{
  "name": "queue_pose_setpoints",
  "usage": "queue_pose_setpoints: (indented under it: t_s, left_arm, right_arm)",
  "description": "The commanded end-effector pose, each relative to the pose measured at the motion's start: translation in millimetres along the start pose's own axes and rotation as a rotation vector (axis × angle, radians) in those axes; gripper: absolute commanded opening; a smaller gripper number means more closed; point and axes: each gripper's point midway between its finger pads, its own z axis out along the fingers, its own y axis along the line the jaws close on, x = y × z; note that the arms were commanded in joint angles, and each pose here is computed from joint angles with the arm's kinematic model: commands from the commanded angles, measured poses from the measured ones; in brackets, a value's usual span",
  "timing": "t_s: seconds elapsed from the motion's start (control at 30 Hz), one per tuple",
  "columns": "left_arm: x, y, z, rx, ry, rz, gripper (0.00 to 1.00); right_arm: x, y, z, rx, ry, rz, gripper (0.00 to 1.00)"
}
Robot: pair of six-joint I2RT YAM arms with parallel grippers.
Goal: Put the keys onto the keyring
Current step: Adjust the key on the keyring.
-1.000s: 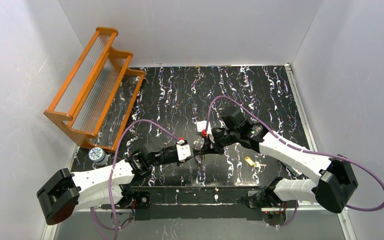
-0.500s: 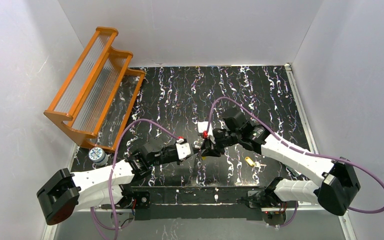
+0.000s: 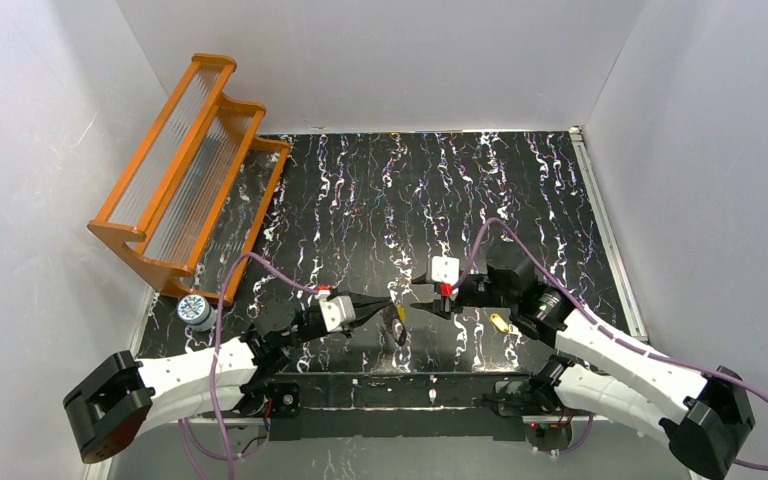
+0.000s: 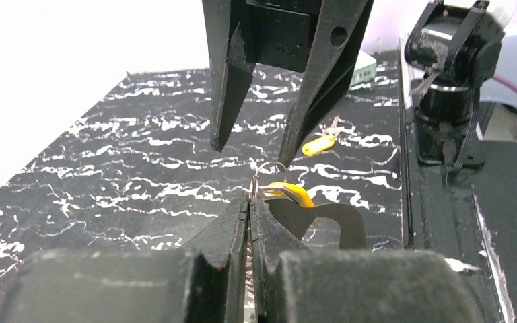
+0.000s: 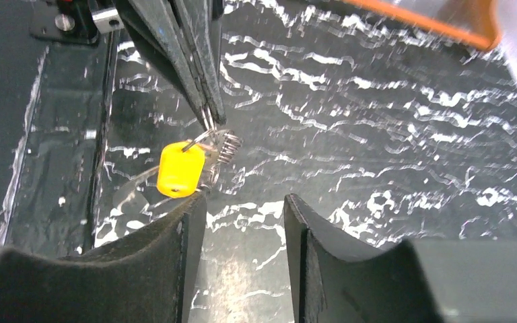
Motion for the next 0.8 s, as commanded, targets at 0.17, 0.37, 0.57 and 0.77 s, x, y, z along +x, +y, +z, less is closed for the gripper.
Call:
queue_pose_setpoints:
  t_s: [0.17, 0.37, 0.57, 0.77]
  left_arm:
    - [-47.3, 4.0, -3.6, -0.027, -0.208, 0.027, 0.00]
    - [-45.1, 3.8, -2.1, -0.025, -0.201, 0.022, 0.00]
    - [-43.8, 3.9, -1.1, -0.024, -0.195, 0.020, 0.00]
    - [-42.5, 3.3, 0.4, -0.018, -0.190, 0.018, 0.00]
  right_arm:
    - [-70.9, 4.2, -8.1, -0.034, -0.290, -0.111, 0.51]
    - [-78.0, 9.8, -5.2, -0.082, -0.322, -0.072, 0.52]
    - [-79.8, 8.6, -0.9, -0.093, -0.326, -0.019, 0.51]
    - [-74.7, -1.1, 4.3, -0.053, -0.289, 0.071, 0.39]
